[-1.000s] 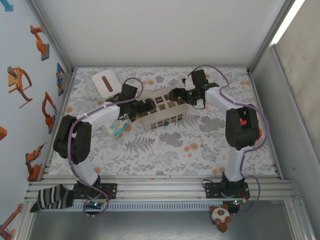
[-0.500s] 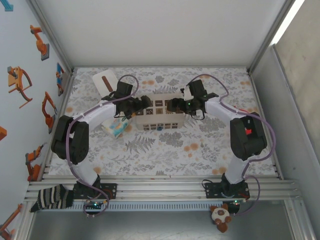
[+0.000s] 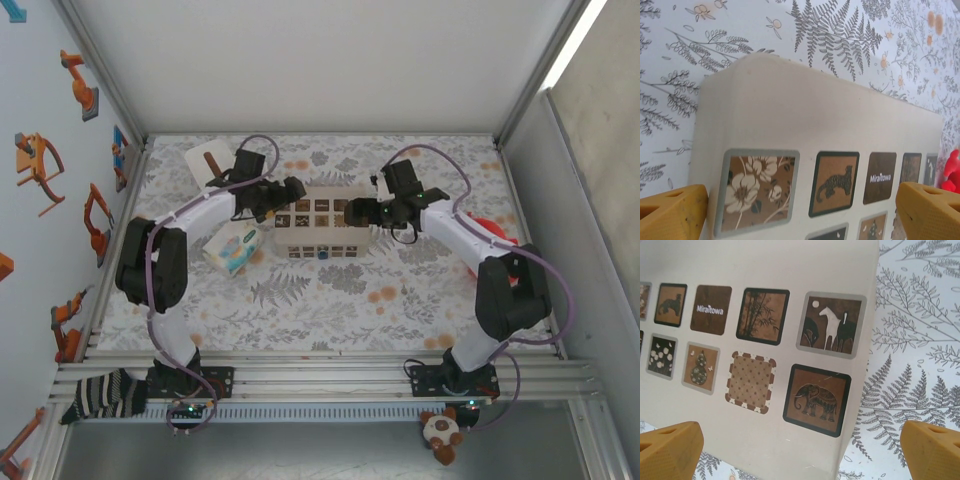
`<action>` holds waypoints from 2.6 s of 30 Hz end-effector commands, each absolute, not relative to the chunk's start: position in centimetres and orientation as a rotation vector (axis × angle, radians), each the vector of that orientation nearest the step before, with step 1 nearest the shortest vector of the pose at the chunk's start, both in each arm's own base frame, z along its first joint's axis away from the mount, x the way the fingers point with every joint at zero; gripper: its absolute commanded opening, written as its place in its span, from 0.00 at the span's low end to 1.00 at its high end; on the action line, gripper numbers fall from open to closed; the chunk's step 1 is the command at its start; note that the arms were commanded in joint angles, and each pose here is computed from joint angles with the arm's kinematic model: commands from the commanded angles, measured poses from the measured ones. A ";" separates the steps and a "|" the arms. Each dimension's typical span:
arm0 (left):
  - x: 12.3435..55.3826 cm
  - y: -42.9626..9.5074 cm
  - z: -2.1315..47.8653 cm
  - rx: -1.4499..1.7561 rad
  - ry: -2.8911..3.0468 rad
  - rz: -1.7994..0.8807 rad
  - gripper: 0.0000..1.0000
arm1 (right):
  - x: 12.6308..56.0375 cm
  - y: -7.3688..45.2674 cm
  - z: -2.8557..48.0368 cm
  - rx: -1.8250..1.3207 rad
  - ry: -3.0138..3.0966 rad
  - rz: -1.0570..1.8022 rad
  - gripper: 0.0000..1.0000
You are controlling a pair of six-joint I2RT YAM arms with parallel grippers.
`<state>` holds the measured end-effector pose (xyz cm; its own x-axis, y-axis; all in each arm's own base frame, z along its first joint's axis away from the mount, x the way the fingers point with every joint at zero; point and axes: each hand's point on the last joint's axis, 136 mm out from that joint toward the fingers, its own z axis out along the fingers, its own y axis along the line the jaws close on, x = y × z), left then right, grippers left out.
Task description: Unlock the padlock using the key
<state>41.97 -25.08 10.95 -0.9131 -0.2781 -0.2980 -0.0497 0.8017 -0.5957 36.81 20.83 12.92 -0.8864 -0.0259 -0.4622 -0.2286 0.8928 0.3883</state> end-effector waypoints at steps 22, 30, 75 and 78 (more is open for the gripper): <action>42.2 -19.9 16.3 -0.187 2.497 -0.670 0.96 | 31.7 15.7 11.7 -0.103 2.724 0.257 0.95; 35.7 -17.6 19.6 -0.132 2.379 -0.639 0.96 | 23.4 10.2 8.8 -0.067 2.930 0.080 0.67; 32.0 -17.0 17.5 -0.193 2.421 -0.634 0.96 | 21.6 11.3 1.7 -0.254 3.162 -0.015 0.31; 32.0 -16.9 17.6 -0.193 2.420 -0.633 0.96 | 21.6 11.4 1.8 -0.260 3.158 -0.025 0.29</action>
<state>32.03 -16.78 17.31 -0.7918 -0.2799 -0.5429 0.0183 0.8776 -0.4791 21.58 11.40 1.23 -0.9876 -0.1553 0.0227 -0.1552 0.9879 0.0059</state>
